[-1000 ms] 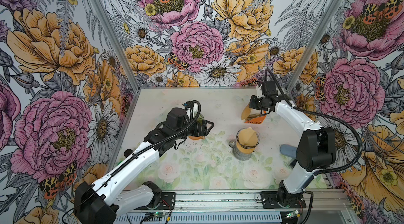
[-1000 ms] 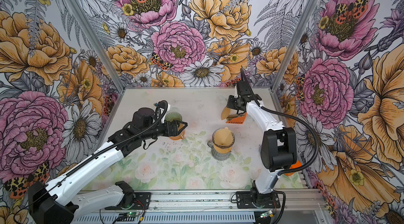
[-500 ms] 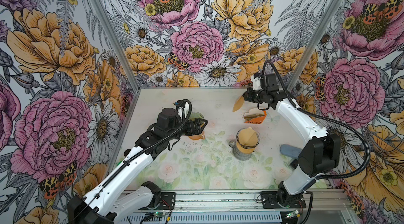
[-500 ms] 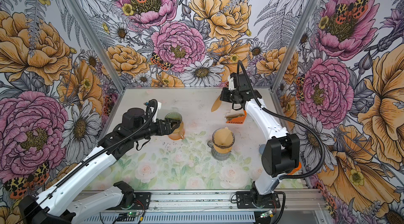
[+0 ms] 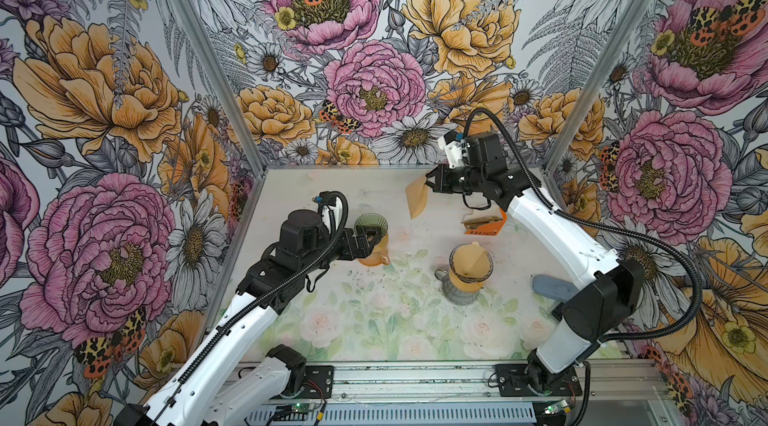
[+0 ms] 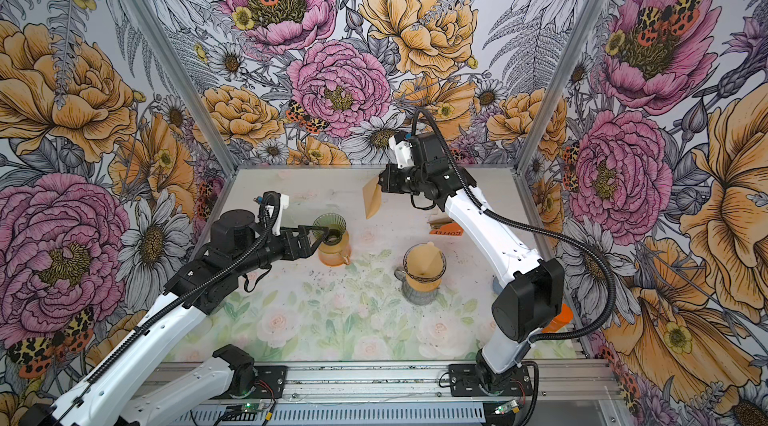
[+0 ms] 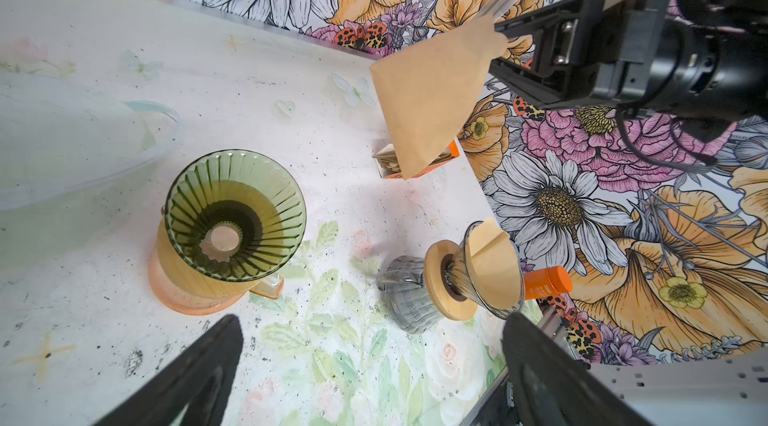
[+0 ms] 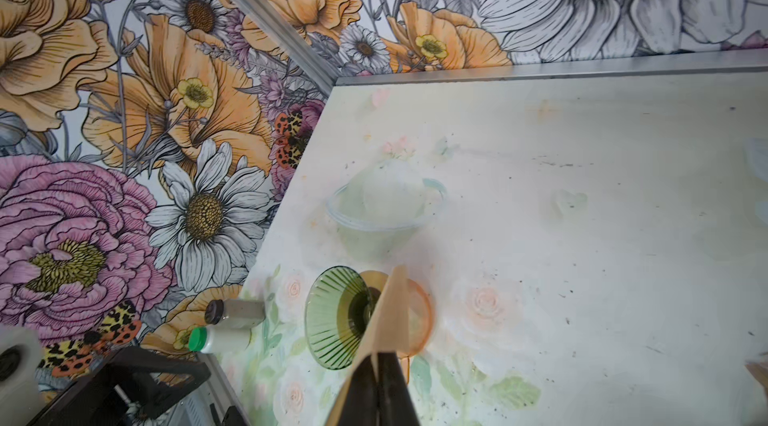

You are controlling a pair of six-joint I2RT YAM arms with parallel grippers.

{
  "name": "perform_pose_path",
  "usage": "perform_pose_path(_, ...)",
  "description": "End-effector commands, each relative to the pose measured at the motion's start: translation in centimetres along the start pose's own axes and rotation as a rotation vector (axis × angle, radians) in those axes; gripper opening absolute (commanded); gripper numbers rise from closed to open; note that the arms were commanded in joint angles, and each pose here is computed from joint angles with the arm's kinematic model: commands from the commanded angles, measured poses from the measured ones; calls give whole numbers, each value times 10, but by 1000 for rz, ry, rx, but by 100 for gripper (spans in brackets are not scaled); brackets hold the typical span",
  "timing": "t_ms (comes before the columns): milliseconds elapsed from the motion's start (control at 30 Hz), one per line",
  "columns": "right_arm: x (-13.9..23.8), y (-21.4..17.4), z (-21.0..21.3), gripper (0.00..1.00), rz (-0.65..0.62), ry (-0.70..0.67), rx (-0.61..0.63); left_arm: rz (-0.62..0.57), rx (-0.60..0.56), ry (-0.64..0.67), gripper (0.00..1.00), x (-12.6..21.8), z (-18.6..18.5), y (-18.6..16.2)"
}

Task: Place the coffee filter in the dripper
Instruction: 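Carry the filter over the green dripper with the right gripper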

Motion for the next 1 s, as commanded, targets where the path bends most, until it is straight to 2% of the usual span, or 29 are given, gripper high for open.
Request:
perform_pose_path(0, -6, 1, 20, 4, 24, 59, 9, -22, -22, 15, 99, 7, 5, 0)
perform_pose_path(367, -49, -11, 59, 5, 130, 133, 53, -39, 8, 2, 99, 16, 9, 2)
perform_pose_path(633, -82, -28, 52, 5, 212, 78, 31, -24, 11, 7, 99, 11, 9, 2)
perform_pose_path(967, -98, -39, 44, 7, 256, 50, 9, -7, 17, 26, 99, 3, 11, 3)
Point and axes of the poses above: each gripper's point midway between its finger pads, its own x axis back along the fingers, its own z axis along the line the jaws close on, y = z × x, the point moved 8 cm from there along x, back along the fingers, and after that the axes turned 13 degrees about x, right-handed, at the moved point
